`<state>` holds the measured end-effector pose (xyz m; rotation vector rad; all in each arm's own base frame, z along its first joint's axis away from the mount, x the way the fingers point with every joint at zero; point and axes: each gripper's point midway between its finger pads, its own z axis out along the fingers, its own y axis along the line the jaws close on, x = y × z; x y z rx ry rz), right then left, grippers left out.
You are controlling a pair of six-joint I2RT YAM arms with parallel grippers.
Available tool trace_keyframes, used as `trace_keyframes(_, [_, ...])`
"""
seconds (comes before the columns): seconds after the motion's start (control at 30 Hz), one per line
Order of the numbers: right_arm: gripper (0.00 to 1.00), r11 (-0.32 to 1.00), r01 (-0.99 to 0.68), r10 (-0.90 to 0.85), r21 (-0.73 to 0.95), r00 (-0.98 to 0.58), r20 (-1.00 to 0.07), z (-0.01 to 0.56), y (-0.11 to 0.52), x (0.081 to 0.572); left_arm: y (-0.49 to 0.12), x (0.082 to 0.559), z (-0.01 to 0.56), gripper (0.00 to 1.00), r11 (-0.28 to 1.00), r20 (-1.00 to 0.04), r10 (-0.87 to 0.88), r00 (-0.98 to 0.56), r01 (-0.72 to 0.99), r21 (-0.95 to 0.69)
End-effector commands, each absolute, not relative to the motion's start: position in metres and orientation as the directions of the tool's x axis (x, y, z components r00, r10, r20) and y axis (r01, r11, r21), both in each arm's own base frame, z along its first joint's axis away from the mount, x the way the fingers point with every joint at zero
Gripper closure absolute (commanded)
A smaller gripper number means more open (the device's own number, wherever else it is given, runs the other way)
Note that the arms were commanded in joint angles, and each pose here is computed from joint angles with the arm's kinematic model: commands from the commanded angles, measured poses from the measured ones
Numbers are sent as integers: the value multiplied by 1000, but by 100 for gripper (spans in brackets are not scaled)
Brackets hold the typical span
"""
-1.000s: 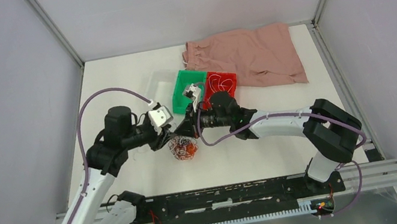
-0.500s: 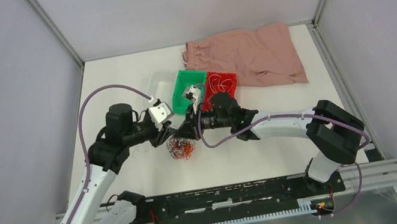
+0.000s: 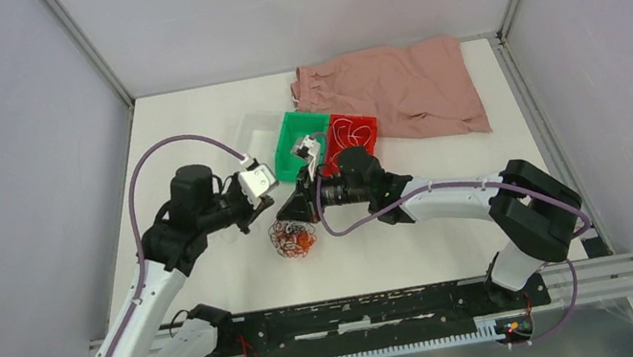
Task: Untangle the cables
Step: Untie the cable.
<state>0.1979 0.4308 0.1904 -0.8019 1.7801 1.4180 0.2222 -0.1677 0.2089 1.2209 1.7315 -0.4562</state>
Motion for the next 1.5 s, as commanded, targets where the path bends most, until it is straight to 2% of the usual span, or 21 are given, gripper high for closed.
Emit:
trace_keyframes(0.0, [87, 93, -849, 52, 521, -518, -854, 232, 438, 190, -172, 226, 238, 97, 402, -859, 508, 63, 865, 301])
trace_keyframes(0.13, [70, 53, -821, 100, 568, -562, -821, 236, 446, 192, -183, 218, 266, 97, 369, -890, 442, 114, 881, 296])
trace_keyframes(0.27, [64, 7, -798, 147, 602, -595, -790, 245, 456, 196, -191, 208, 291, 97, 345, -914, 381, 140, 896, 281])
trace_keyframes(0.53, [65, -30, -792, 155, 609, -606, -780, 251, 464, 196, -193, 197, 311, 97, 317, -923, 350, 163, 906, 280])
trace_keyframes(0.9, [69, 104, -752, 51, 651, -650, -758, 174, 451, 192, -195, 199, 381, 97, 328, -907, 293, 303, 859, 393])
trace_keyframes(1.1, [69, 143, -749, 23, 647, -651, -759, 159, 447, 193, -191, 201, 427, 97, 347, -863, 284, 418, 794, 499])
trace_keyframes(1.3, [69, 166, -742, -1, 649, -658, -753, 146, 448, 193, -180, 210, 482, 97, 429, -780, 288, 555, 654, 623])
trace_keyframes(1.47, [67, 161, -742, 4, 651, -659, -752, 148, 450, 191, -180, 210, 509, 97, 438, -741, 277, 611, 606, 664])
